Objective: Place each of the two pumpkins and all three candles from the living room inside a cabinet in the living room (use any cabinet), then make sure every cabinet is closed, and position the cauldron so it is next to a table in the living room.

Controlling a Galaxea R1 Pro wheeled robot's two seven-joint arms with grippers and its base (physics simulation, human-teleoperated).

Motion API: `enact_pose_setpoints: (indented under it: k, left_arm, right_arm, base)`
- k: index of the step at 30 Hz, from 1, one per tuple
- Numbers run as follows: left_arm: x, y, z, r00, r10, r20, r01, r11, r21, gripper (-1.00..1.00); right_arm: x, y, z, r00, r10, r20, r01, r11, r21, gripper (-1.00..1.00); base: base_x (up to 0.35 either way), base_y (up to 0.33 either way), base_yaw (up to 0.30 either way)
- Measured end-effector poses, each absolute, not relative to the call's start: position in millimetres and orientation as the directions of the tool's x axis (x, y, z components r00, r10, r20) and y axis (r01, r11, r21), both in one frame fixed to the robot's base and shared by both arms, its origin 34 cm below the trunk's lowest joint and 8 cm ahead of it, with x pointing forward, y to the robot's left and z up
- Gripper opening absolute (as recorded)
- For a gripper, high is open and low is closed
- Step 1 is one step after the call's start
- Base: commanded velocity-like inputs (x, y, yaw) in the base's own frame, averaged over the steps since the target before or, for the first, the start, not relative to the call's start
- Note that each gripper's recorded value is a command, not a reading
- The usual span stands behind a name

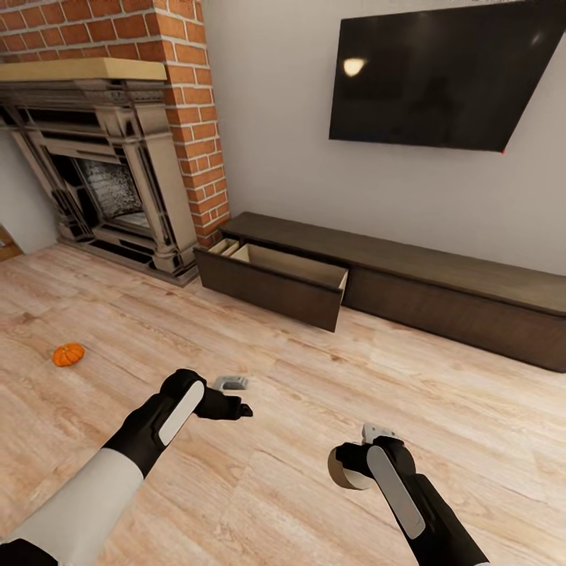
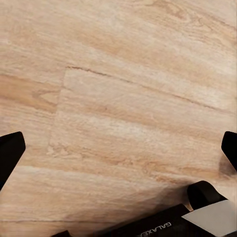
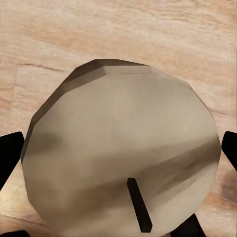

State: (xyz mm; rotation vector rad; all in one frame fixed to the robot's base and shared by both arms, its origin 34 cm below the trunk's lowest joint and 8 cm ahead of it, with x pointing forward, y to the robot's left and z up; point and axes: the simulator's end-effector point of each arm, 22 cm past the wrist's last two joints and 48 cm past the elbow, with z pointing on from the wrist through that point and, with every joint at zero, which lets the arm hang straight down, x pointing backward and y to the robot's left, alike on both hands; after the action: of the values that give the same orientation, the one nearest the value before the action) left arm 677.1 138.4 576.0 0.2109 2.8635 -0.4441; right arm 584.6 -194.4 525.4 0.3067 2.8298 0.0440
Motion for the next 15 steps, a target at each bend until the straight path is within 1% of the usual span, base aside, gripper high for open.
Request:
enact_pose_setpoints:
  k: [7,12,15]
  left_arm:
    - [675,153,574,-0.976,0.090,-0.197,0.140,0.956,-0.259,1.00]
    - [676,157,572,-0.979,0.084,-0.186,0.131,0.958,-0.254,1.00]
    - [677,159,573,-0.979,0.084,-0.186,0.130,0.959,-0.252,1.00]
  right_arm:
    - [586,-194,539,-0.934,0.214,-0.285,0.205,0.977,0.061,-1.00]
    - [586,-194,539,-0.934,0.214,-0.285,0.205,0.977,0.061,-1.00]
    - [586,-194,539,-0.934,0.214,-0.285,0.205,0.977,0.062,-1.00]
  base:
    - [0.000,0.000,0.000]
    - [0.000,0.000,0.000]
    - [0.088,0.000,0.000]
